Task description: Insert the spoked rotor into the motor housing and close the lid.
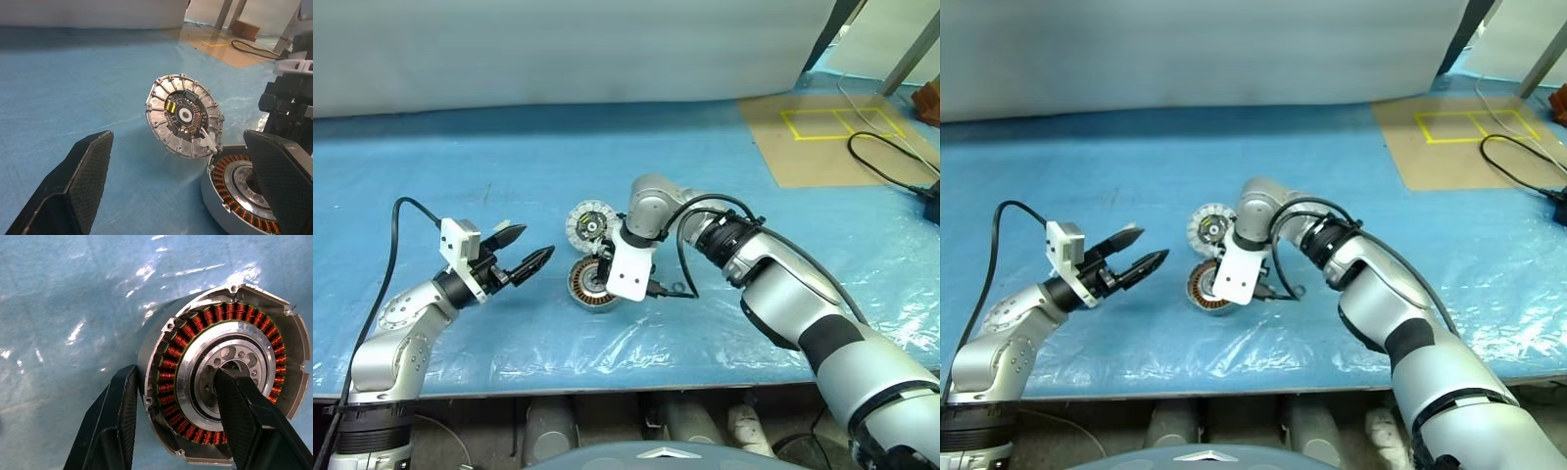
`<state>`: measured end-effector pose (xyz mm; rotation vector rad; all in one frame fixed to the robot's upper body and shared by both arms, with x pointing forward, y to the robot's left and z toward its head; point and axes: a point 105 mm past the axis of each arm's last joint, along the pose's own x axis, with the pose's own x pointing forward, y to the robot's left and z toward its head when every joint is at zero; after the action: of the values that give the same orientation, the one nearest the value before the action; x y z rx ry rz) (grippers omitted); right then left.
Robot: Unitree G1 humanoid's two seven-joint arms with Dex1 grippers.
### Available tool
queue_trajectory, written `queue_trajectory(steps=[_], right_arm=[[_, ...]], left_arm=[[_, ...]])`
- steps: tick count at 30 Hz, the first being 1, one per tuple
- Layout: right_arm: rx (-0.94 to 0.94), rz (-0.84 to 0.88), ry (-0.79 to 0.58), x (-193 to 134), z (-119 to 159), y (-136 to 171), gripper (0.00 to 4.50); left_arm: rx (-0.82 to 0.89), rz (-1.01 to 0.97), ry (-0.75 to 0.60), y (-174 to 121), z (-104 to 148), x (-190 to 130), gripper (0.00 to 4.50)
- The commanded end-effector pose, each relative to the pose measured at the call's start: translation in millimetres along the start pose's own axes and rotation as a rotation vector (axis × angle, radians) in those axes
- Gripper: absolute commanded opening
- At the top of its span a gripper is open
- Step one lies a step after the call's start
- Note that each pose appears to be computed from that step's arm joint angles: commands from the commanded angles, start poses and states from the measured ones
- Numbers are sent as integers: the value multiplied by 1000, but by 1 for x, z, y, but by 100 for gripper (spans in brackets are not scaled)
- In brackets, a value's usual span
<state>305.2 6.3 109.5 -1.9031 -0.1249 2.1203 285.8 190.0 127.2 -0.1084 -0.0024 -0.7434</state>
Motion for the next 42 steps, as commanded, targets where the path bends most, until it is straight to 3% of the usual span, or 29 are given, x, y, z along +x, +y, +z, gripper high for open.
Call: queue_trajectory(steps=[1, 13, 22, 28, 42], right_arm=[[-39, -3, -2, -3, 6, -6, 199], [-42, 12, -73, 1, 22, -3, 199], [-20, 31, -65, 5, 17, 3, 199], [-9, 21, -44, 1, 14, 0, 389], [-23, -90, -25, -55, 22, -8, 389]], left_arm=[[17, -24, -17, -4, 6, 2, 450], [18, -27, -17, -4, 6, 3, 450], [21, -29, -20, -3, 7, 5, 450], [21, -30, -20, -2, 7, 5, 450], [22, -46, -26, 0, 9, 10, 450]])
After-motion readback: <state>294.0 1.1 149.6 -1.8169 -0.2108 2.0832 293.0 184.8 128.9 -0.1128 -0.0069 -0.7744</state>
